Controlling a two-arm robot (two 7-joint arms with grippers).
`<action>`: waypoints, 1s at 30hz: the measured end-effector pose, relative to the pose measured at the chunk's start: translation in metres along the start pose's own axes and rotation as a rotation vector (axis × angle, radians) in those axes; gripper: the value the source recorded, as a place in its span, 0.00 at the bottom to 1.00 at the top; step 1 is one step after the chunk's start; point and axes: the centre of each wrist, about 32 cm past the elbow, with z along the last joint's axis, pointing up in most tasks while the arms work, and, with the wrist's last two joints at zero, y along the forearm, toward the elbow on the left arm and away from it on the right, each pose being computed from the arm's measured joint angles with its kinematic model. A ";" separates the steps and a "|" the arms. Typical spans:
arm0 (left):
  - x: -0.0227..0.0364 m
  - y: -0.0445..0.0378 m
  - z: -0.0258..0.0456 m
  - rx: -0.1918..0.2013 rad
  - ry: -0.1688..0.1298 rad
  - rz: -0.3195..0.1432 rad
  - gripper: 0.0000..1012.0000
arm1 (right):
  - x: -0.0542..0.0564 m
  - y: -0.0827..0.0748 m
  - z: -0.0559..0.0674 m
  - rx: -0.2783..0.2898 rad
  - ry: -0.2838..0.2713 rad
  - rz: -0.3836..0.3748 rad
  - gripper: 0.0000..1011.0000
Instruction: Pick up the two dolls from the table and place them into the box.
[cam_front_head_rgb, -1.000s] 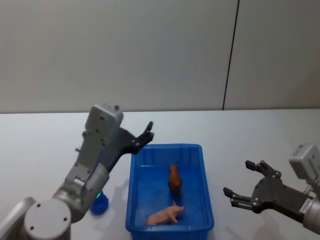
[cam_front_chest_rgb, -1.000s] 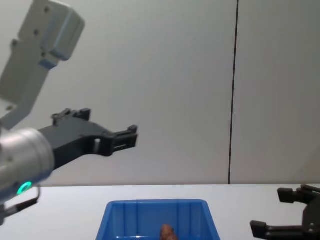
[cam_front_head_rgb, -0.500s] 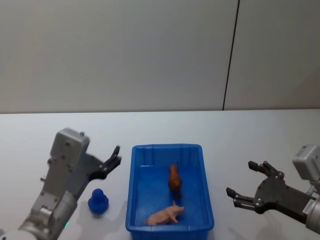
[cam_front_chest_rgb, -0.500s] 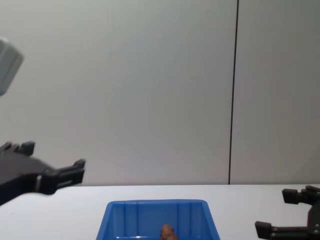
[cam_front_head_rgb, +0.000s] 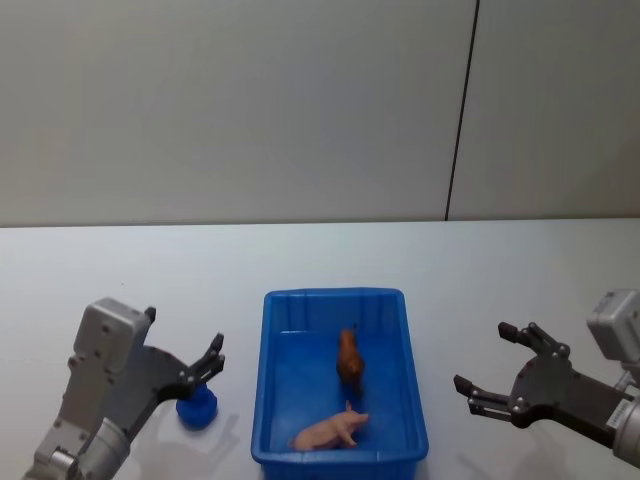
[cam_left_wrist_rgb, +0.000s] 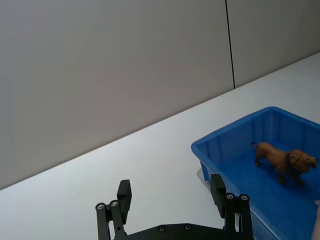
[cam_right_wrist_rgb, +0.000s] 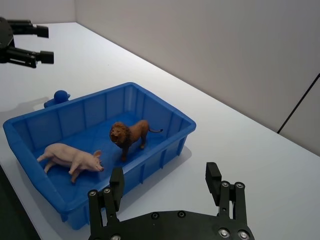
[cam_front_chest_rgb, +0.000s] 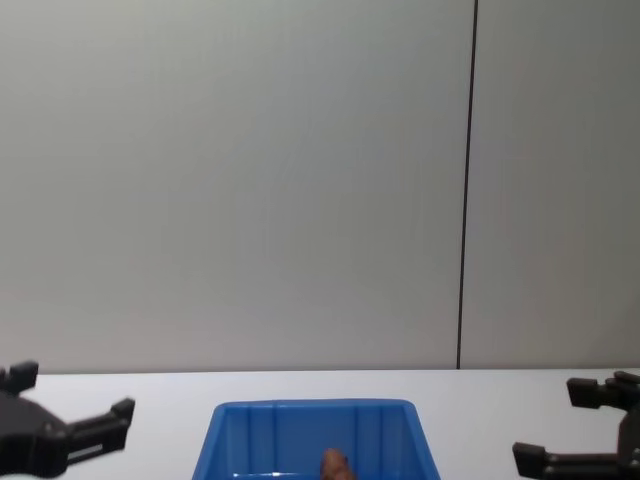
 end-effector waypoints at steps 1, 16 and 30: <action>0.0010 0.0000 -0.0028 0.004 0.003 -0.004 0.99 | 0.000 0.000 0.000 0.000 0.000 0.000 0.99; 0.0087 -0.0105 -0.0481 0.064 0.073 -0.079 0.99 | 0.000 0.000 0.000 -0.001 0.001 0.000 0.99; 0.0123 -0.0239 -0.0739 0.120 0.105 -0.116 0.99 | 0.000 -0.001 0.000 -0.001 0.001 0.000 0.99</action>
